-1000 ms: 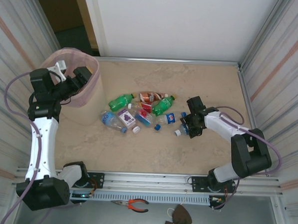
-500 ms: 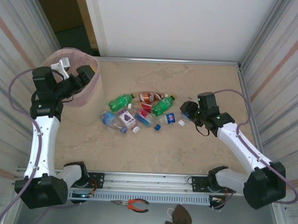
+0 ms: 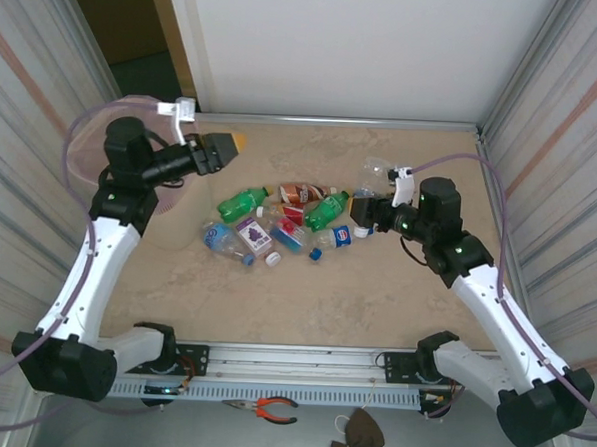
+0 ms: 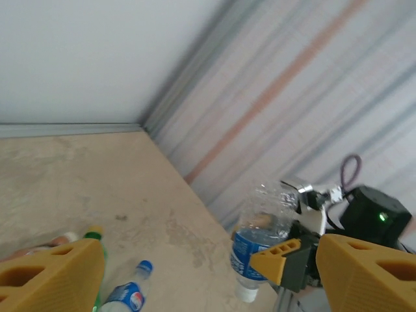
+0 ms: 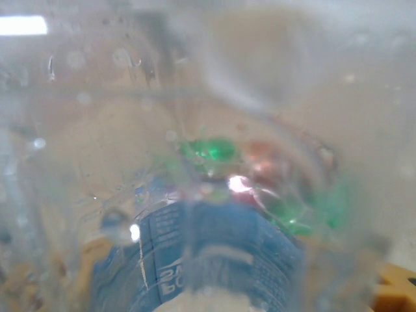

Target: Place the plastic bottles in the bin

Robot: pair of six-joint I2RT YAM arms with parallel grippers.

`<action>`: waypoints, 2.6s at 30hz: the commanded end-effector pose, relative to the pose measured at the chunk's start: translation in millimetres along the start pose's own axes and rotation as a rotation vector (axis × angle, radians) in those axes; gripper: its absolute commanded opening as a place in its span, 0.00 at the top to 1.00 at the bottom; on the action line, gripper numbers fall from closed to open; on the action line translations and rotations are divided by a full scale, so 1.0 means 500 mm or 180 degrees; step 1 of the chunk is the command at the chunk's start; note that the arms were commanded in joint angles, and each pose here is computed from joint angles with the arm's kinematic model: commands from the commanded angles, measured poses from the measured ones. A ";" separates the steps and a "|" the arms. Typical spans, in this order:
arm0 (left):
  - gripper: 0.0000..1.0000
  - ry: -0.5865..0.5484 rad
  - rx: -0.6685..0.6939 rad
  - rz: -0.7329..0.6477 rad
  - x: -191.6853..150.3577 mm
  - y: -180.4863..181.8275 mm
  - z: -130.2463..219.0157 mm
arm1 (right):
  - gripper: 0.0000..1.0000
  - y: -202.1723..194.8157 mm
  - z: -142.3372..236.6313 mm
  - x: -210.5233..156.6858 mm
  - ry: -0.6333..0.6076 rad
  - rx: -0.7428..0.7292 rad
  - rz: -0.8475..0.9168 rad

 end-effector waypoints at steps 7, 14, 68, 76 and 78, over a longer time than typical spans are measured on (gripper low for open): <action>0.10 0.0065 -0.1185 -0.1334 0.012 -0.175 -0.065 | 0.39 0.134 0.053 0.044 -0.0259 0.1016 0.1205; 0.06 0.0211 -0.1703 -0.1701 -0.011 -0.250 -0.103 | 0.40 0.197 0.081 0.060 -0.0378 0.1446 0.1486; 0.39 0.0494 -0.2322 -0.1877 -0.077 -0.331 -0.210 | 0.38 0.232 0.099 0.068 -0.0589 0.1332 0.1639; 0.39 0.0438 -0.2162 -0.1948 -0.062 -0.322 -0.194 | 0.17 0.228 0.112 0.063 -0.0574 0.1236 0.1603; 0.39 0.0422 -0.2068 -0.1974 -0.054 -0.313 -0.184 | 0.16 0.226 0.118 0.062 -0.0586 0.1193 0.1597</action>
Point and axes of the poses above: each hand's point on the last joint's axis, 136 mm out from that joint toward the fingers, its own z axis back along the fingers, its own y axis along the line the jaws close on, x = y × z, the point moved 7 cm from there along z, back along the fingers, and after that the axes turned 6 degrees about -z, right-handed, at the moved point
